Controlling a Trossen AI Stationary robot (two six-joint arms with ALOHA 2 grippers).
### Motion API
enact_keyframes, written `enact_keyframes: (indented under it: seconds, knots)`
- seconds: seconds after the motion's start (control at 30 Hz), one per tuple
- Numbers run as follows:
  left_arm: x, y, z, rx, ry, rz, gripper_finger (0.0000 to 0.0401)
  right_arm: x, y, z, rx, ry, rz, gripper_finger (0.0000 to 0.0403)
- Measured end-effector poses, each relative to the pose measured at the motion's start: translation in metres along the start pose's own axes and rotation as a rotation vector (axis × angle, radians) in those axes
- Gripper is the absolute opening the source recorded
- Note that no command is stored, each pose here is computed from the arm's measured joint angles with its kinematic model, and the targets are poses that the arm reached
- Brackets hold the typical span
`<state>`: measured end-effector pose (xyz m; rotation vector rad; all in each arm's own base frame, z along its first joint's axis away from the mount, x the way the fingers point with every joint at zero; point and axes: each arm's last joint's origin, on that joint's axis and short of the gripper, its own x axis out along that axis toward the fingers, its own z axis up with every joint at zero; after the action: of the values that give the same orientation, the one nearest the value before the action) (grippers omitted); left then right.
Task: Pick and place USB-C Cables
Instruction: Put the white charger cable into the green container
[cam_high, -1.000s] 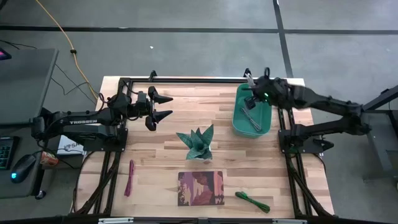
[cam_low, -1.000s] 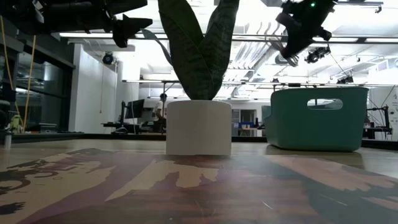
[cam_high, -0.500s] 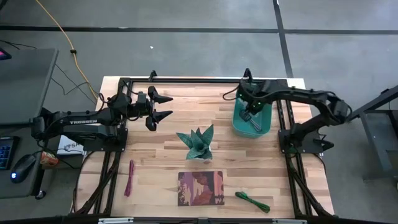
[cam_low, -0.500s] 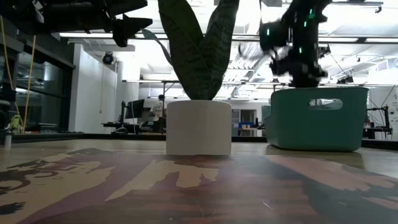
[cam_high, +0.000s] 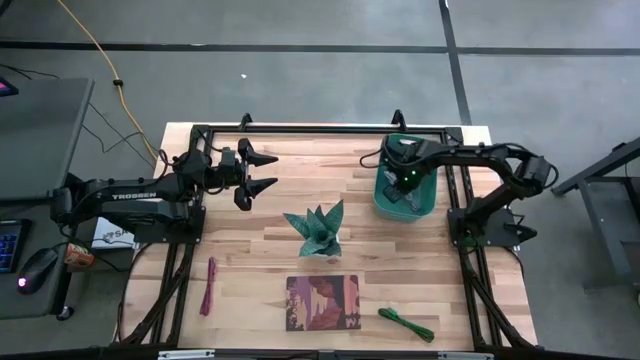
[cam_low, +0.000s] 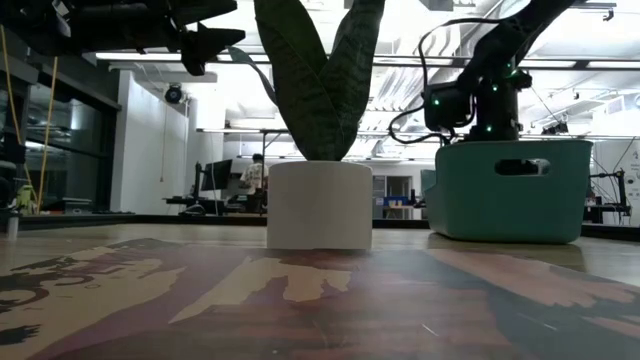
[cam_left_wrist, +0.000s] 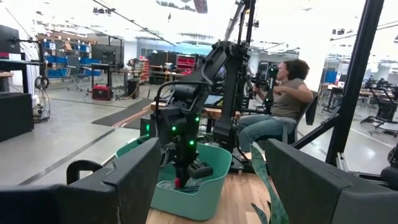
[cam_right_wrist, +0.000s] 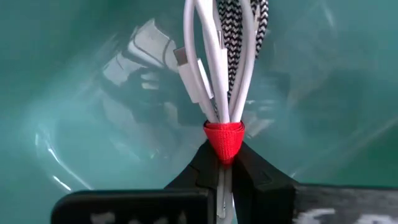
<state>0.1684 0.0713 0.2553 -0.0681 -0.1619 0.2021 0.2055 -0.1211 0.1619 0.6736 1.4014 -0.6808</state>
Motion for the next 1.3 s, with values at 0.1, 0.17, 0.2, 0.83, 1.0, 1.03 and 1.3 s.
enact_keyframes:
  seconds: [0.1,0.17,0.2,0.83,1.0,1.03,1.3]
  knots:
    - [0.0,0.0,0.0,0.0,0.0,0.0,0.0271,0.0023,-0.0002,-0.0006,0.001,-0.007,0.003,0.0003]
    - [0.0,0.0001,0.0,0.0,0.0,0.001,0.0271,0.0027,-0.0006,-0.0005,0.018,-0.007,0.005,0.0004]
    - [0.0,0.0,0.0,0.0,0.0,0.001,0.0271,0.0028,-0.0008,-0.0006,0.022,-0.007,0.005,0.0005]
    - [0.0,0.0001,0.0,0.0,0.0,0.003,0.0271,0.0029,-0.0006,0.0004,0.021,-0.018,0.006,0.0102]
    - [0.0,0.0001,0.0,0.0,0.0,0.003,0.0271,0.0028,-0.0013,0.0007,0.019,-0.027,-0.021,0.0161]
    - [0.0,0.0001,0.0,0.0,0.0,0.003,0.0271,0.0028,-0.0018,0.0008,0.02,-0.03,-0.028,0.0173]
    - [0.0,0.0001,0.0,0.0,0.0,0.003,0.0271,0.0025,-0.0023,0.0008,0.015,-0.032,-0.042,0.0219]
